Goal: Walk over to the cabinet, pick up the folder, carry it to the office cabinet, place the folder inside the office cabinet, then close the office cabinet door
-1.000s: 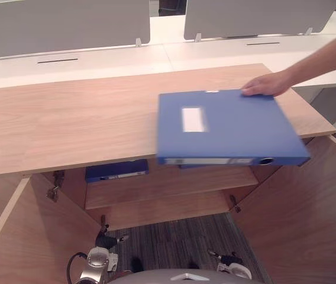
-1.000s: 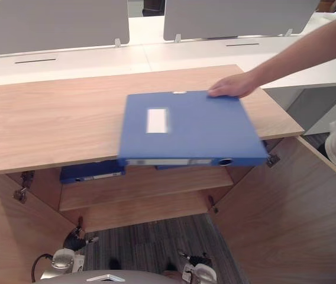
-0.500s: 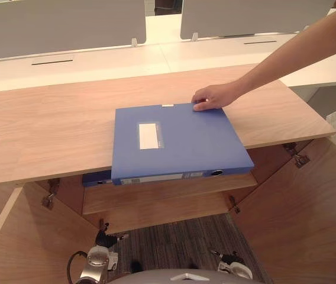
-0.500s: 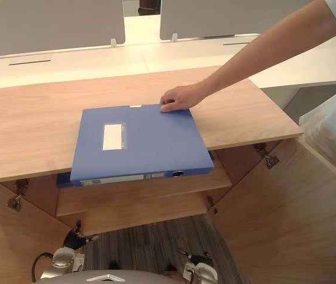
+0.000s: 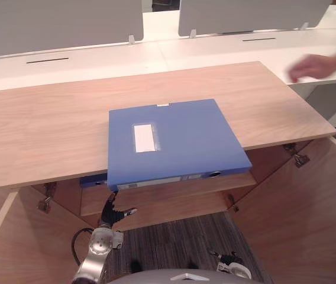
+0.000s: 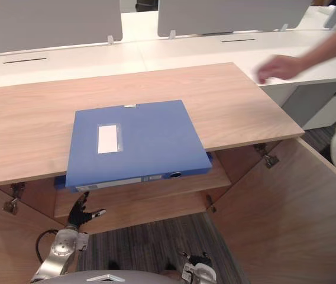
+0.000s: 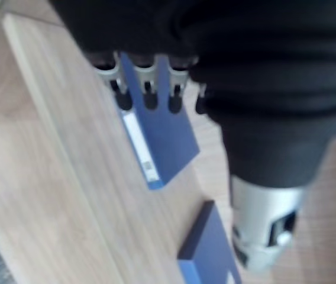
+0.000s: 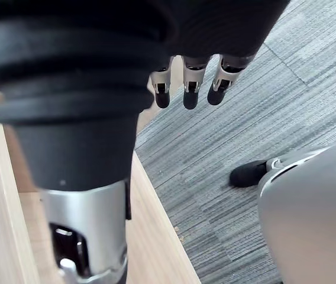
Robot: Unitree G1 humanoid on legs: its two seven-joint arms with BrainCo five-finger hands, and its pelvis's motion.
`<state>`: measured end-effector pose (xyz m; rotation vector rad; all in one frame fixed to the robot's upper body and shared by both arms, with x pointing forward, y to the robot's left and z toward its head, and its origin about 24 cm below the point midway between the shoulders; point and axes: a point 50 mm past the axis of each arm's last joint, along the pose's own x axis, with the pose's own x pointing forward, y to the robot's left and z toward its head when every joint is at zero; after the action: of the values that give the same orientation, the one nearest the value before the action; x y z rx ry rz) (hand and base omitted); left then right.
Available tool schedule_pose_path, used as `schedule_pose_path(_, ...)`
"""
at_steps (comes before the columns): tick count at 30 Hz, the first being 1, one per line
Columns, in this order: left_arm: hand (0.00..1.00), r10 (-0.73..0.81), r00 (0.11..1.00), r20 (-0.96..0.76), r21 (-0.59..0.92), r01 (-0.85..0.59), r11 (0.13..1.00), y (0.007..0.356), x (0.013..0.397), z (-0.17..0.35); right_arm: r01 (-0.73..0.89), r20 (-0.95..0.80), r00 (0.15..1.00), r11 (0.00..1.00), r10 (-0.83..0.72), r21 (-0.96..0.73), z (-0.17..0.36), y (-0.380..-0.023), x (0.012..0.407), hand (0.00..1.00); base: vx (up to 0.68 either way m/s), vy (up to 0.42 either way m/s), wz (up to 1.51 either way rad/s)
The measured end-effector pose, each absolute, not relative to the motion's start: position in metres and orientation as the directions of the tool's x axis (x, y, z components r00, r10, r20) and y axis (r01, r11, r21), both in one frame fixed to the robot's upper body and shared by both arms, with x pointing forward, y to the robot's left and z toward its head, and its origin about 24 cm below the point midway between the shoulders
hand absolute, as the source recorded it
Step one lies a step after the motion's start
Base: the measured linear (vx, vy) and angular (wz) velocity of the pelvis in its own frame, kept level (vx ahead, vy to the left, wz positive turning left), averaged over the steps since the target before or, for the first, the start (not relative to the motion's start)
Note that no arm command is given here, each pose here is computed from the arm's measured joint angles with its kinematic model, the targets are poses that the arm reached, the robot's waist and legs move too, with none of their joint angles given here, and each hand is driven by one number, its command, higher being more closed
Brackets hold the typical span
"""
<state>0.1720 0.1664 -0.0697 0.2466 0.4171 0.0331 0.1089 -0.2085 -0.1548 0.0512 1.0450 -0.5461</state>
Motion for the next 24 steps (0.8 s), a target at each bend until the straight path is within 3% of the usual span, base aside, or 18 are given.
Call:
schedule_pose_path(6,0.00,0.080,0.904,-0.419,0.235,0.023,0.972,0.167,0.157,-0.074,0.414,-0.817,0.425,0.887,-0.389,-0.206,-0.152,-0.203,0.117,0.00,0.01,-0.014,0.19)
schedule_pose_path(24,0.00,0.112,0.985,-0.132,0.201,-0.084,0.976,0.164,0.159,-0.013,0.269,-0.817,0.469,0.936,-0.334,-0.228,-0.153,-0.189,0.118,0.00,-0.01,-0.019,0.11)
